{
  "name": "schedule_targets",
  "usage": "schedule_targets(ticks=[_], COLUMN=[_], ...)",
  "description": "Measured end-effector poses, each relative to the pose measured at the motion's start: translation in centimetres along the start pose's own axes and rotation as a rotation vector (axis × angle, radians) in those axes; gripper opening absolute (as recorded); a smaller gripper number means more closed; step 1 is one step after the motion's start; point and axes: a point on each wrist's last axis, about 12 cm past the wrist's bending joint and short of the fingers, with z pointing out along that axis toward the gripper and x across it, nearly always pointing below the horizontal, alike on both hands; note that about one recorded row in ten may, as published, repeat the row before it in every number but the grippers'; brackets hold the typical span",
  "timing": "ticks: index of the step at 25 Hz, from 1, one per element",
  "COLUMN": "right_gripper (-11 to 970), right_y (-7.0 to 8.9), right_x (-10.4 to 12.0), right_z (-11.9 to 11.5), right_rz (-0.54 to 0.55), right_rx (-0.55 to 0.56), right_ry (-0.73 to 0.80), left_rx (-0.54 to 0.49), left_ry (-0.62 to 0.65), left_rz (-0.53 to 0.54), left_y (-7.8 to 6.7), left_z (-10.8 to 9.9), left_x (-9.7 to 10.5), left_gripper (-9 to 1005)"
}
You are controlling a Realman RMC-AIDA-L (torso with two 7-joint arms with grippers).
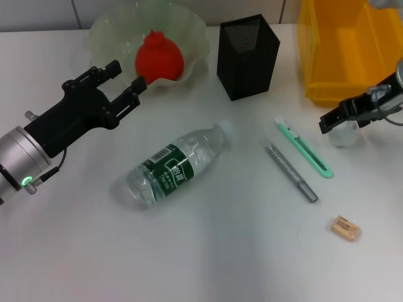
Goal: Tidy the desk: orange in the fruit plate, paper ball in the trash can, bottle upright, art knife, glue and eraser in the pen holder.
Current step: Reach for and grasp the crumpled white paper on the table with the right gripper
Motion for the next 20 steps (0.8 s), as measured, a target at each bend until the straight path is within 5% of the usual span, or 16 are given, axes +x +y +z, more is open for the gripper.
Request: schedule_targets(ticks=[20], right_gripper=[808], right_y=[-0.12], right_x=[-0.48], right_z=[0.83], right_rz=[0.006], right_rx=[0.054], right_ry=[0.011], left_rx=[-0.009], left_ry=[0.001], left_rz=[-0.001], left_y=[0.13], left_z=[-0.30], left_x=[0.06], left_gripper=[603])
